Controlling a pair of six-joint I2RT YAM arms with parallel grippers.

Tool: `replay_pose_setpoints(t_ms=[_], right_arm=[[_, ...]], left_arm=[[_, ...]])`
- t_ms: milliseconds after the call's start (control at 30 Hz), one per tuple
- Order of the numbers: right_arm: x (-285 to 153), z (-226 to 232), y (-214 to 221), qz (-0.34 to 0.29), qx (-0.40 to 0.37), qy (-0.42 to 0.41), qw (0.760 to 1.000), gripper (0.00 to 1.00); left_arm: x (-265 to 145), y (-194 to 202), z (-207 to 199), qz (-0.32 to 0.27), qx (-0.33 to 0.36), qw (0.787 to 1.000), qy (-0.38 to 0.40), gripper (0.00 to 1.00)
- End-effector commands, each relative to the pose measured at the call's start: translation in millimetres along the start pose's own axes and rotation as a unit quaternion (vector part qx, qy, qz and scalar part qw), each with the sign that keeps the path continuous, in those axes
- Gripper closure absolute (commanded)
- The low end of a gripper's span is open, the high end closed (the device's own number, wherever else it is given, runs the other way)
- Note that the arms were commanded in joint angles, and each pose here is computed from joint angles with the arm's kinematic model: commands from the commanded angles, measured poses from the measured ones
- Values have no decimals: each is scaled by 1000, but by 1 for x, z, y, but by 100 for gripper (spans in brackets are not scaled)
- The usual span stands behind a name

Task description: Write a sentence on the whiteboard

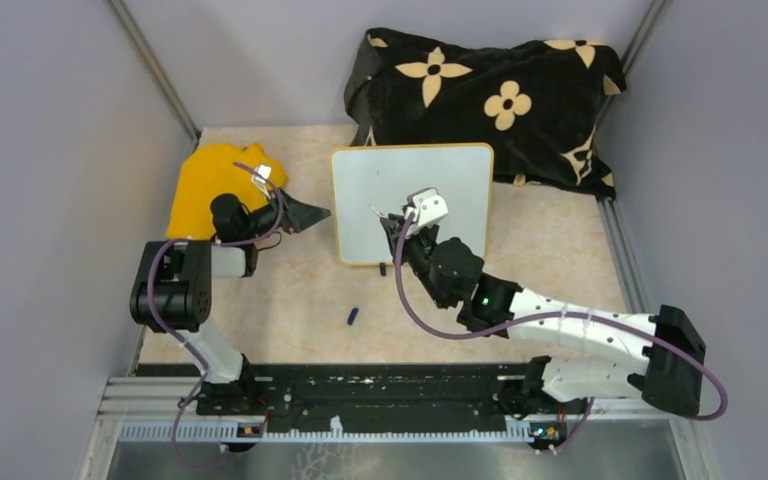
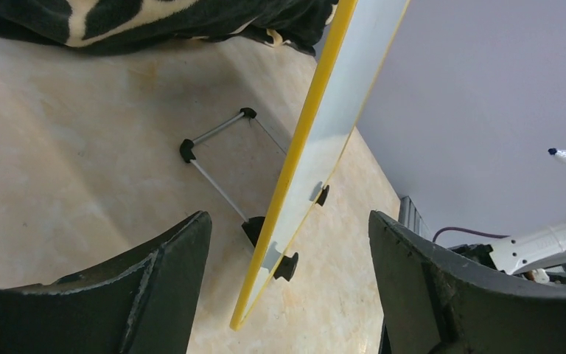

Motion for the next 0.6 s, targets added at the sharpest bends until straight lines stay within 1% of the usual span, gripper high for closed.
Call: replay_pose_setpoints(t_ms=[0, 233, 333, 433, 467, 500, 567], right_arm=[[6, 3, -20, -34, 36, 1, 999, 100], [5, 4, -20, -33, 49, -7, 998, 100], [2, 3, -22, -35, 51, -9, 998, 100], [-2, 2, -25, -39, 56, -14, 998, 100], [-5, 1, -28, -43, 59, -17, 997, 100], [-6, 1, -28, -44, 60, -18, 997, 100], [-9, -1, -30, -46, 61, -20, 997, 100]], left_arm=[[-1, 7, -7, 5, 34, 998, 44, 17], [-1, 21, -2, 4, 32, 998, 60, 21], [0, 17, -13, -1, 51, 996, 72, 22], [-3, 8, -20, -17, 80, 995, 53, 16], [-3, 6, -19, -20, 88, 995, 41, 4], [-4, 4, -17, -21, 89, 996, 22, 2], [-7, 0, -14, -24, 94, 995, -16, 1]])
Point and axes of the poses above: each gripper's point midway between its finger pads, its own x axis out along the fingers, its own z axis along the line the jaws close on, y = z × x, the point moved 2 cm from there along -x, back along the fingers, and after that the axes turned 1 degree about -x, right-handed, at the moved point
